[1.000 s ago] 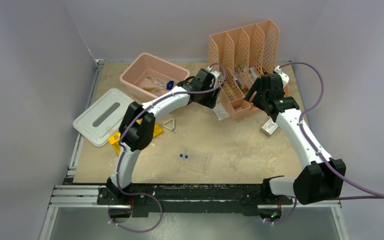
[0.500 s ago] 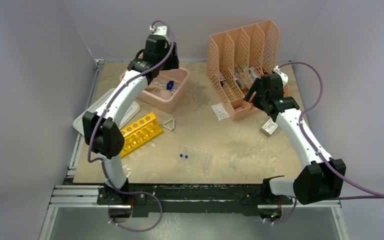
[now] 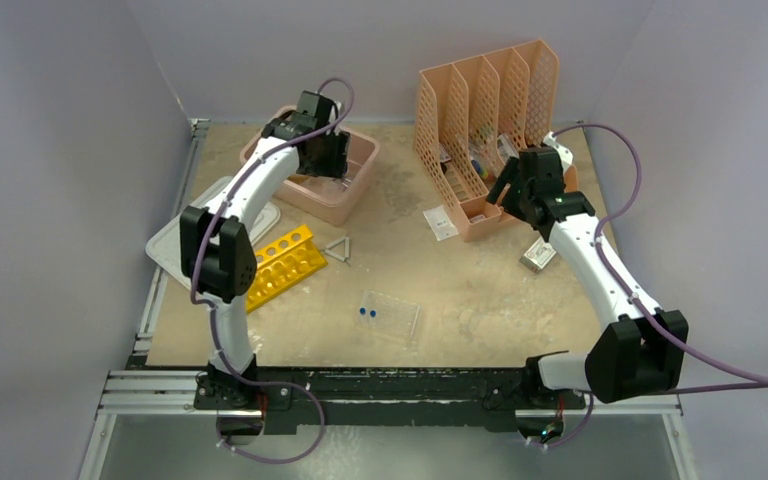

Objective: Organize the chemistry lab equipment

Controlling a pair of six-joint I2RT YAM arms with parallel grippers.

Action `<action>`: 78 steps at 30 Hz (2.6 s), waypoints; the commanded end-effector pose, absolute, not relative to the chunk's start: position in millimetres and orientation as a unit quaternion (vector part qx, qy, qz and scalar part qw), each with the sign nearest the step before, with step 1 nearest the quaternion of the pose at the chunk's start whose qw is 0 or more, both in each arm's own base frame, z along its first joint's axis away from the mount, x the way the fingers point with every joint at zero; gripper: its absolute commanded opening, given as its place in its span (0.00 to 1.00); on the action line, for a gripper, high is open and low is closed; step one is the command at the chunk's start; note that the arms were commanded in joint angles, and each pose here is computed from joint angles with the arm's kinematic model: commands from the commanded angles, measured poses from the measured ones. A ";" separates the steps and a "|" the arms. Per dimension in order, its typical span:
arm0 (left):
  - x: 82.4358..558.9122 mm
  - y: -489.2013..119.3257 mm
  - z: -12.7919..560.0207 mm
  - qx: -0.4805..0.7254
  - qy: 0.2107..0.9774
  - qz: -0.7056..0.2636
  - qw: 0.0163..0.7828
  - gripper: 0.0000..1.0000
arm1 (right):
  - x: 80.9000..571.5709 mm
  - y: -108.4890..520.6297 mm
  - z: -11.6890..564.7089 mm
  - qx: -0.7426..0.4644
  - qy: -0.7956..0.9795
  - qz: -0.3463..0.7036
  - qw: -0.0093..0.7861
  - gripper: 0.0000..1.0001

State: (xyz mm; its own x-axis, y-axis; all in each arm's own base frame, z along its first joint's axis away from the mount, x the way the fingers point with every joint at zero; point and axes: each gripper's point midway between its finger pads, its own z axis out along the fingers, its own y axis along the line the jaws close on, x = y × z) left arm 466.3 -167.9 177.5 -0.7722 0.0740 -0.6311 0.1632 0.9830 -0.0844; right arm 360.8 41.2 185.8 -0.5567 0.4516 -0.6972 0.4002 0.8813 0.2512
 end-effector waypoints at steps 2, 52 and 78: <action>455.8 -160.1 157.4 0.087 0.950 -0.077 0.288 0.33 | 372.5 39.1 204.4 0.239 0.869 0.035 0.432 0.79; 494.1 -127.4 291.9 -0.019 0.846 -0.085 0.527 0.83 | 391.8 142.6 201.3 -0.035 0.894 0.086 0.439 0.74; 457.2 -130.5 326.7 -0.018 0.813 -0.136 0.567 0.81 | 424.2 171.9 54.6 -0.168 0.938 -0.141 0.267 0.70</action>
State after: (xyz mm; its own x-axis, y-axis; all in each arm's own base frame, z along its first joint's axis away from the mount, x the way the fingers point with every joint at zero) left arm 456.3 -132.5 306.3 -0.4052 -0.1747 -0.8974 0.1093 0.9653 -0.2372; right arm 416.2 179.0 39.3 -0.8276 -0.3296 -0.4543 -0.2375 0.9390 -0.2486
